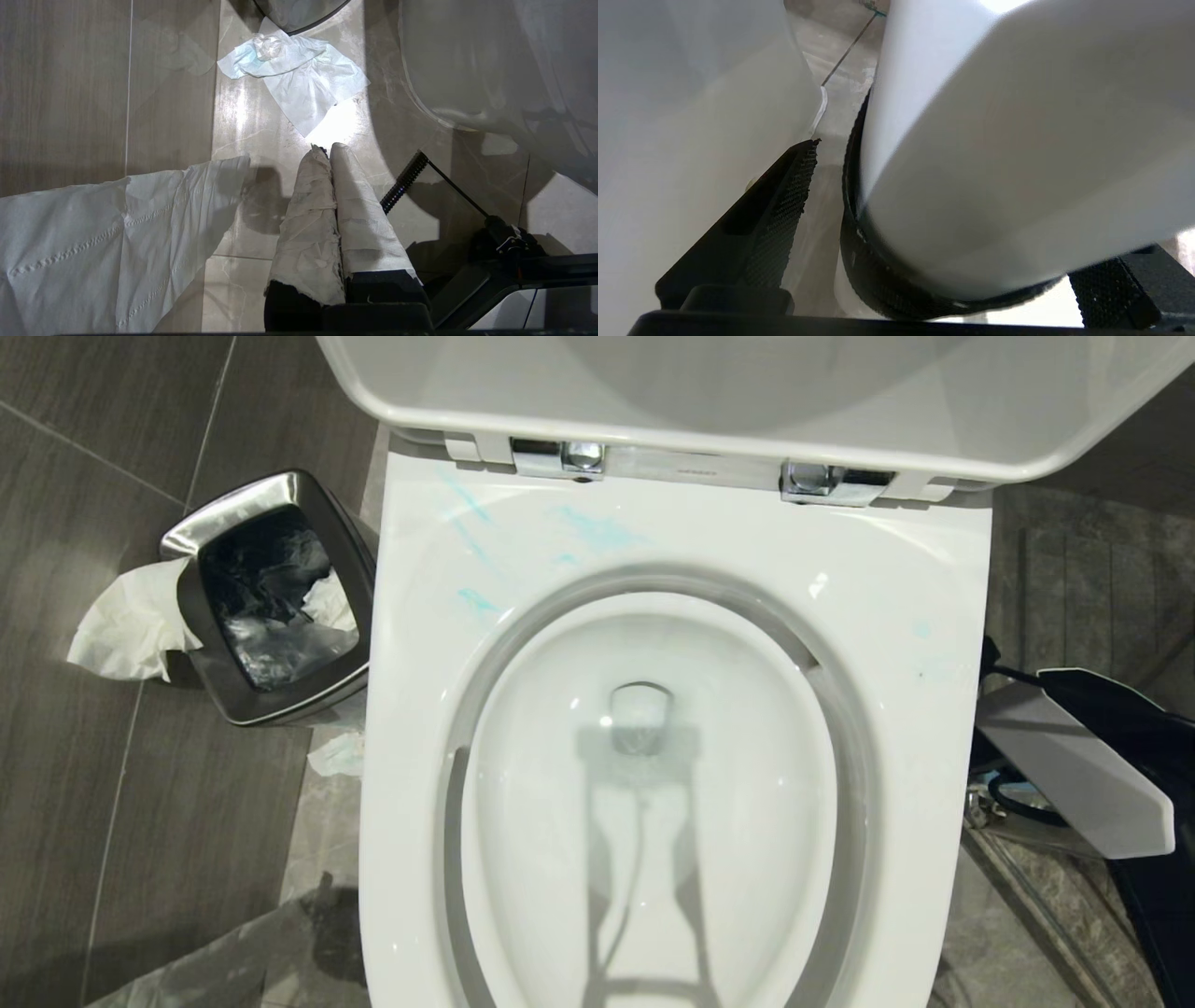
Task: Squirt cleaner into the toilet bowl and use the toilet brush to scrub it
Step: Pour in the cleaning agent
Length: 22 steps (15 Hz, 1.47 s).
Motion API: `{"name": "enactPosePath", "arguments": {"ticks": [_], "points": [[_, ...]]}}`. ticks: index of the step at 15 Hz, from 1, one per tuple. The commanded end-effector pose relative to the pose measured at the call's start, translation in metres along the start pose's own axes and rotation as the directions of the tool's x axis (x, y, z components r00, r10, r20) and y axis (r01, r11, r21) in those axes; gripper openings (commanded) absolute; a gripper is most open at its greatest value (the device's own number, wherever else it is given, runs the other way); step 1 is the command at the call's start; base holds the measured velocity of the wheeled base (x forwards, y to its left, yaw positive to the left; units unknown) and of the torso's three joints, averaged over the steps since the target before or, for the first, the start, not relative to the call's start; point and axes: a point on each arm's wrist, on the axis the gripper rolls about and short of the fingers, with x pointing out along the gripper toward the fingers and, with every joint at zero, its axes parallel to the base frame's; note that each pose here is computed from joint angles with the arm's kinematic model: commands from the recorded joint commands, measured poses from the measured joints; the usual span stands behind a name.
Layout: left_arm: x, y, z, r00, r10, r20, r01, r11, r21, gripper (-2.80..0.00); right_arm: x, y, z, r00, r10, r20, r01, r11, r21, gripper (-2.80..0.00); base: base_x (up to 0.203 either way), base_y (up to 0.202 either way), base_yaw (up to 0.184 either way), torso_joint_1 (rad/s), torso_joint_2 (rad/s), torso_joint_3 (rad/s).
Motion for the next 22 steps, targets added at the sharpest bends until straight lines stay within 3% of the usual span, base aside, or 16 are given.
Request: {"name": "enactPosePath", "arguments": {"ticks": [1,15,16,22], "points": [[0.0,0.0,0.0,1.0,-0.001,-0.003,0.001,1.0,0.0,-2.8,0.001,0.001,-0.005,1.0,-0.002,0.015,0.002,1.0,-0.003,0.0,0.0,0.0,0.0,0.0,0.0,0.0],[0.0,0.0,0.0,1.0,-0.001,-0.003,0.001,1.0,0.0,-2.8,0.018,0.001,-0.008,0.992,-0.028,0.125,0.031,0.999,-0.018,0.0,0.0,0.0,0.0,0.0,0.0,0.0],[0.0,0.0,0.0,1.0,0.001,-0.003,-0.001,1.0,0.0,-2.8,0.02,0.001,-0.007,0.99,-0.032,0.139,0.035,0.999,-0.019,-2.8,0.0,0.0,0.0,0.0,0.0,0.0],[0.0,0.0,0.0,1.0,-0.001,-0.003,0.001,1.0,0.0,-2.8,0.021,0.0,-0.006,0.988,-0.038,0.147,0.042,0.999,-0.021,-2.8,0.0,0.0,0.0,0.0,0.0,0.0]]}}
